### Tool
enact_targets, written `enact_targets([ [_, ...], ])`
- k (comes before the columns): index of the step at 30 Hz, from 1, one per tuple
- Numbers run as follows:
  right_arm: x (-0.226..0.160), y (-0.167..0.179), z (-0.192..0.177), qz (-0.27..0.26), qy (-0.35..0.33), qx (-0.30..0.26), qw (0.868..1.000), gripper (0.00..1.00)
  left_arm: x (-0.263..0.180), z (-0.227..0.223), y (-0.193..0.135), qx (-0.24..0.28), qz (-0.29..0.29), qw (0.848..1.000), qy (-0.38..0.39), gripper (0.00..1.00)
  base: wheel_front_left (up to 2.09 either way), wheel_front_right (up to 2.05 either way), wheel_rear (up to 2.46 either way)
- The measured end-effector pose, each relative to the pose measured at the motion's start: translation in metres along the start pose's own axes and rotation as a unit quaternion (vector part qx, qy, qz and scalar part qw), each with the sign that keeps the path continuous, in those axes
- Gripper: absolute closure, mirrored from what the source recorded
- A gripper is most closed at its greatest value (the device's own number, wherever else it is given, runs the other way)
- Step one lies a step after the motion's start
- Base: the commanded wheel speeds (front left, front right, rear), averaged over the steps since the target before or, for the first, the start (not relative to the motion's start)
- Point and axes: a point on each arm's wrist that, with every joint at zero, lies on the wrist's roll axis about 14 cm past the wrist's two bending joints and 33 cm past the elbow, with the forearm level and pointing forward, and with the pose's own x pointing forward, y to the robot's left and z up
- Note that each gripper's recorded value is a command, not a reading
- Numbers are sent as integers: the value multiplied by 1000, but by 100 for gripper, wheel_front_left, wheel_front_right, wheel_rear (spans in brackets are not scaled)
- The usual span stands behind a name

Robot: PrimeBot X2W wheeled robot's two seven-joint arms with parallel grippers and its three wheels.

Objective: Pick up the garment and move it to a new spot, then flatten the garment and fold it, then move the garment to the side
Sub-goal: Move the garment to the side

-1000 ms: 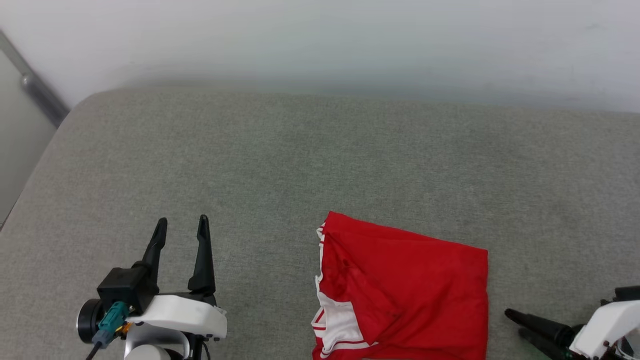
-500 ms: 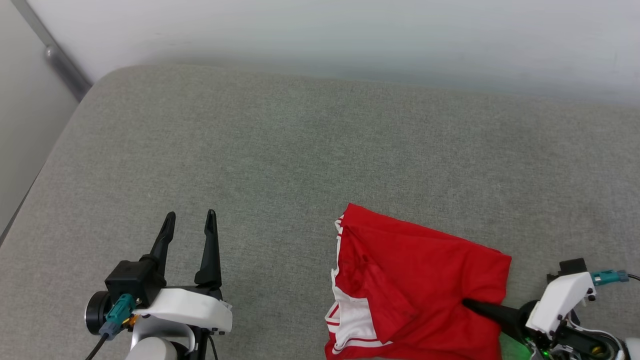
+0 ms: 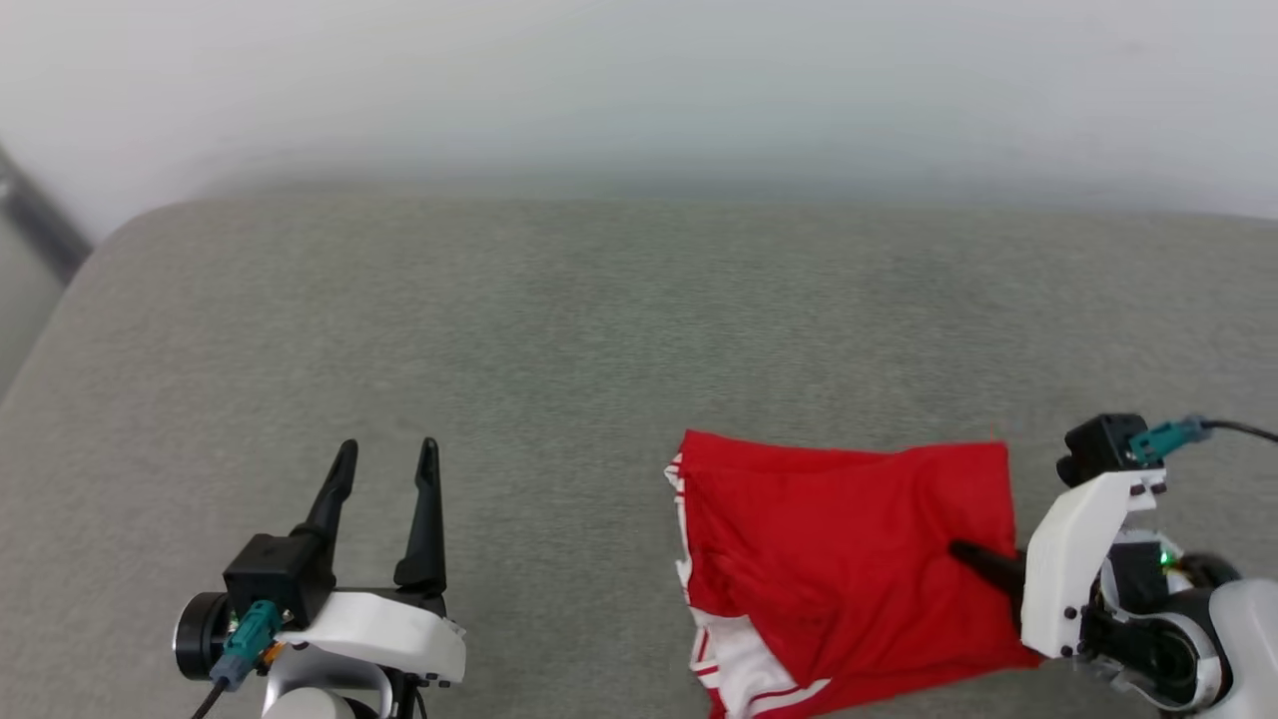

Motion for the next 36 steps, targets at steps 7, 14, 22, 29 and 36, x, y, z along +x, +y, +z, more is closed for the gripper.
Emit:
enact_targets([
  [7,-44,-45,24,-106,-37,-121,986,100,23,-6,-48,-13,-68,998,1,0,0,0,0],
  [14,-91,-116,35,-211,-67,-115,968,100,58,-8,-118,-22,-173,985,-10,0,0,0,0],
  [22,-116,-206,47,-320,-71,-84,941,100,100,-32,-164,-31,-242,970,-9,0,0,0,0],
  [29,-135,-285,66,-420,-87,-56,902,100,132,-64,-184,-39,-279,959,1,0,0,0,0],
  [36,-108,-316,61,-446,-105,-24,889,100,145,-98,-187,-46,-289,956,22,0,0,0,0],
])
